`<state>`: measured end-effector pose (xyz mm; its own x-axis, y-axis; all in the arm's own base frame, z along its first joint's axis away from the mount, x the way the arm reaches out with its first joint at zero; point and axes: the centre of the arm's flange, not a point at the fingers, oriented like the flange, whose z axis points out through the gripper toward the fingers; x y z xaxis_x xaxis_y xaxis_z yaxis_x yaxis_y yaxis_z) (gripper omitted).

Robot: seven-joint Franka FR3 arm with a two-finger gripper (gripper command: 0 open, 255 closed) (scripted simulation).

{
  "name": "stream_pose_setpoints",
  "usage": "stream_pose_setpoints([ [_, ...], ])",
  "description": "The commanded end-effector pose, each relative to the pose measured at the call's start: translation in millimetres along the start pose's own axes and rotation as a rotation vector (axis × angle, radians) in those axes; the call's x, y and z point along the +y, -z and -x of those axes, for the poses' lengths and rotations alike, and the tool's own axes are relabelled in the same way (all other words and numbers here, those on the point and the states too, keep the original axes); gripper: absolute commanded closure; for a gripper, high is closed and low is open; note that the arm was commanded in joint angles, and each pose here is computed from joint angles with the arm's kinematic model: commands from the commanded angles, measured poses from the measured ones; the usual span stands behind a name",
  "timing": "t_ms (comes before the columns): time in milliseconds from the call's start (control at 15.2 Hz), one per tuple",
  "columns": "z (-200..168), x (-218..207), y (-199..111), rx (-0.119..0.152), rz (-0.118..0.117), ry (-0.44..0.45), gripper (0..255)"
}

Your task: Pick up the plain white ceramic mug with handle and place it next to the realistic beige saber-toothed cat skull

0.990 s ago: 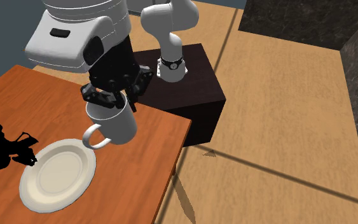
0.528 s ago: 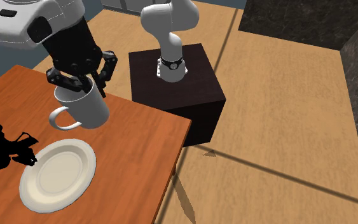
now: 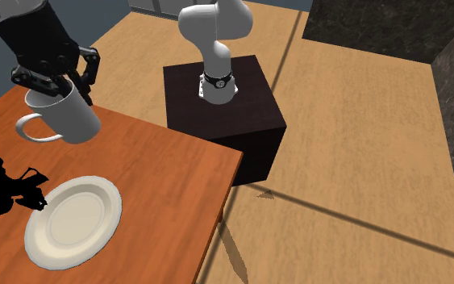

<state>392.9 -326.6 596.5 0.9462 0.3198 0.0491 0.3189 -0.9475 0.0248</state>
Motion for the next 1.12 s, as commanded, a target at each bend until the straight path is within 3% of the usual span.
stream_pose_setpoints([
  [0,24,15,2,0.000,0.000,0.002,255],
  [1056,201,129,8,0.000,0.000,0.002,255],
])
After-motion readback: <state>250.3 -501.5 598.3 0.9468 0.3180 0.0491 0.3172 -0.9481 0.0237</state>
